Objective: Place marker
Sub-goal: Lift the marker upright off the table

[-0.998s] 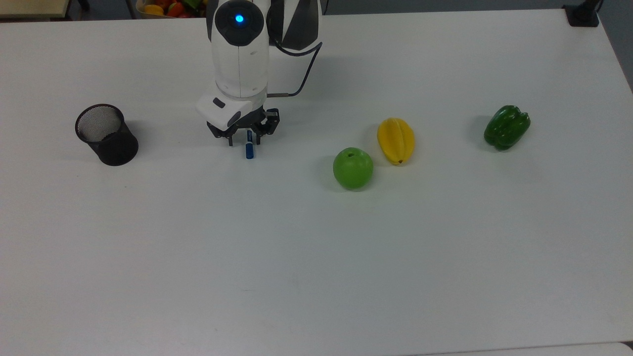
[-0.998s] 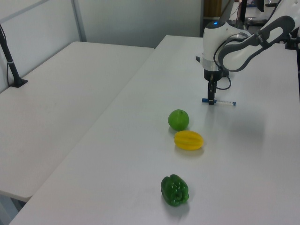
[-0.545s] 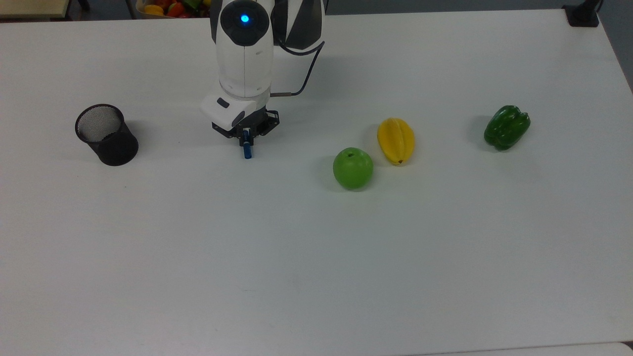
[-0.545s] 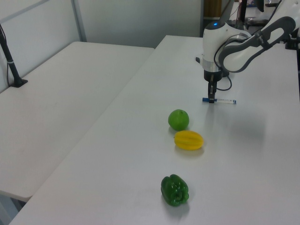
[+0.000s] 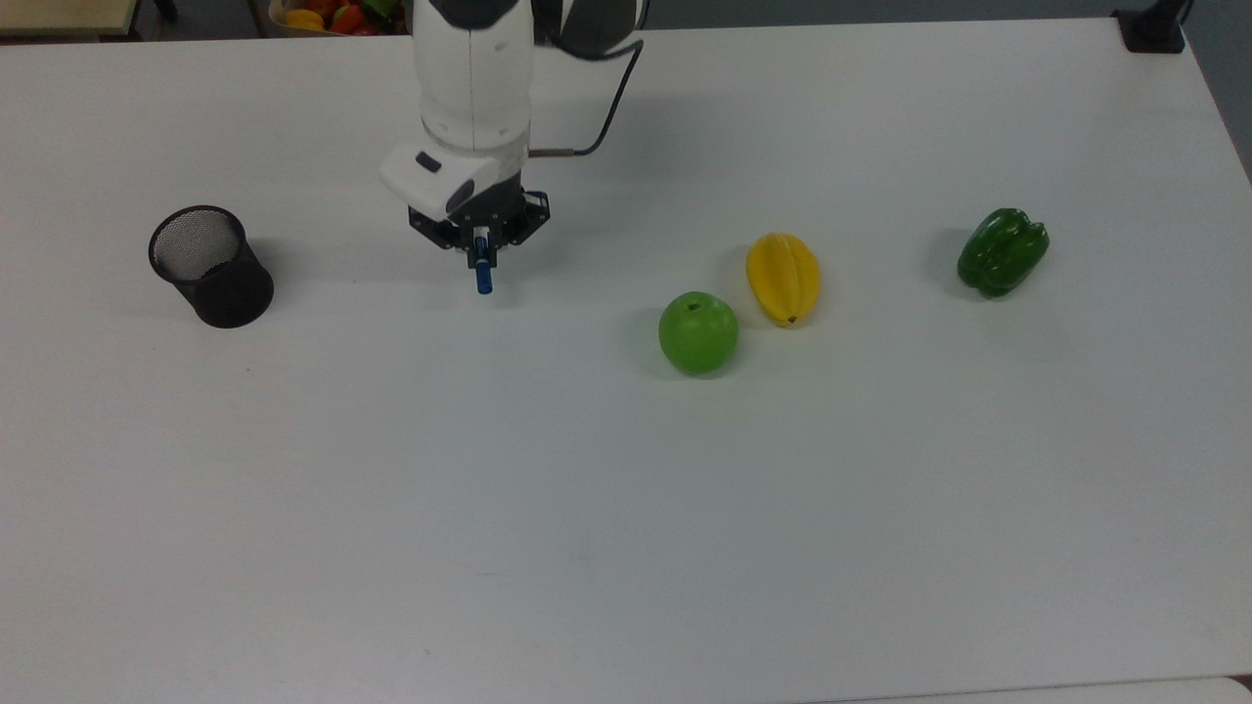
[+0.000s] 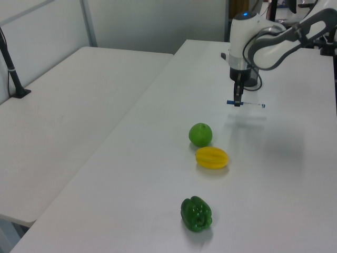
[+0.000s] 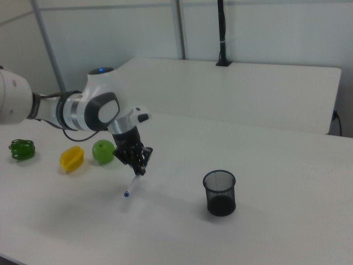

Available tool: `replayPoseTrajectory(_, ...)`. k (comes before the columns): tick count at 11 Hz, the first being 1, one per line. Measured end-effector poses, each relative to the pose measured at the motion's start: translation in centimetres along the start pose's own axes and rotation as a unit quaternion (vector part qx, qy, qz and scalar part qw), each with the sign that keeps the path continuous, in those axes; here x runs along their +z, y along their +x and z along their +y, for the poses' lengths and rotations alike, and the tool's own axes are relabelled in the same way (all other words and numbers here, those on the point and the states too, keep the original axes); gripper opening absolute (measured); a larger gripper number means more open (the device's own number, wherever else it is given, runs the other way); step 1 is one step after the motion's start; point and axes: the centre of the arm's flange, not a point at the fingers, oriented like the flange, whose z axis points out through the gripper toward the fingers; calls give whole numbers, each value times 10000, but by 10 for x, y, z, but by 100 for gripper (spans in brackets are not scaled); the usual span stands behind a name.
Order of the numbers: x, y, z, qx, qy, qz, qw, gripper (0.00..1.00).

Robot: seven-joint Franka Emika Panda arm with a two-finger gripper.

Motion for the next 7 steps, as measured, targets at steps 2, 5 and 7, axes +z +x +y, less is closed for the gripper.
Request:
replayPoseTrajectory(2,-43,-2,4,203,205,227,9993,18)
replayPoseTrajectory(5,-132,0,18,592,823,270,9945,18)
replayPoseTrajectory(7,-174,-7,29,638,952,92,9934,18)
